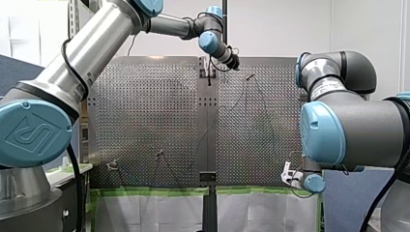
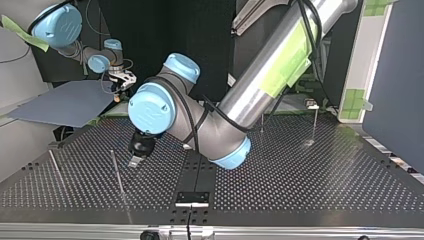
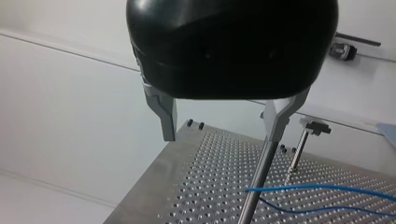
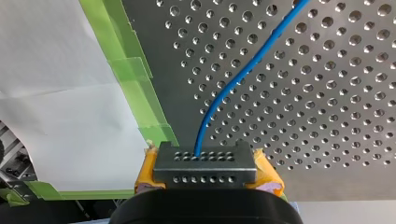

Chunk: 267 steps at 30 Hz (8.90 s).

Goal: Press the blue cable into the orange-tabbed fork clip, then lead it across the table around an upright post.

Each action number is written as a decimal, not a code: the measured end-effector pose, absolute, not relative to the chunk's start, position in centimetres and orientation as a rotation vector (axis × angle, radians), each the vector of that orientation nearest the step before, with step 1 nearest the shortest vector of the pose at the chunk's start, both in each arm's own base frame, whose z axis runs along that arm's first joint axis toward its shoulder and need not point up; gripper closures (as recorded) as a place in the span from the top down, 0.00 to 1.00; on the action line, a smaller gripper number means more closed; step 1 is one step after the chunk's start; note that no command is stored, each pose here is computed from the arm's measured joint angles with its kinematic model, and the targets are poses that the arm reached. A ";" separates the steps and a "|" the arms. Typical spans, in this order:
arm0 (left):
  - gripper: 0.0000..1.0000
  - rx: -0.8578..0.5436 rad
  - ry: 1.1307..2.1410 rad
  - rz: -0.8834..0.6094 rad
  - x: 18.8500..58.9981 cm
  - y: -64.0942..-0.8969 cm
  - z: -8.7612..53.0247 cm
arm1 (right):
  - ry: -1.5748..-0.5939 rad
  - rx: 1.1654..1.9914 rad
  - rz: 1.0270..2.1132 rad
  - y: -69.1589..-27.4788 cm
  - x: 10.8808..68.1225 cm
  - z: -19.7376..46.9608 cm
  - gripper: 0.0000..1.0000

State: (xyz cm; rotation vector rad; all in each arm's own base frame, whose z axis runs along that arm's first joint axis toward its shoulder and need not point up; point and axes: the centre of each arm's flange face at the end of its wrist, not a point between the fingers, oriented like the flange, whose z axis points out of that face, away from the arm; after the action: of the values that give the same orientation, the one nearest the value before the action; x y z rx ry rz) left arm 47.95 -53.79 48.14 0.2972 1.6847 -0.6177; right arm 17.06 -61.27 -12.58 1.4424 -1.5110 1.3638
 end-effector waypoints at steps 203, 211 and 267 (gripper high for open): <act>1.00 0.027 1.709 -0.498 30.5 -36.8 16.5 | -1.480 1.503 1.360 -61.3 18.1 -12.4 0.00; 1.00 0.030 1.708 -0.494 29.4 -35.9 15.3 | -1.484 1.508 1.354 -61.2 18.1 -12.5 0.00; 1.00 0.030 1.708 -0.494 29.4 -35.8 15.3 | -1.484 1.508 1.354 -61.2 18.1 -12.5 0.00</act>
State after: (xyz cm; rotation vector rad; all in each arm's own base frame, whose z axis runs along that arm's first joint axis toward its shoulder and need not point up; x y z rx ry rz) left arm 29.38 -35.82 15.26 0.0305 1.7079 -0.4935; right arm 18.06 -61.21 -12.48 1.5082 -1.4841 1.3539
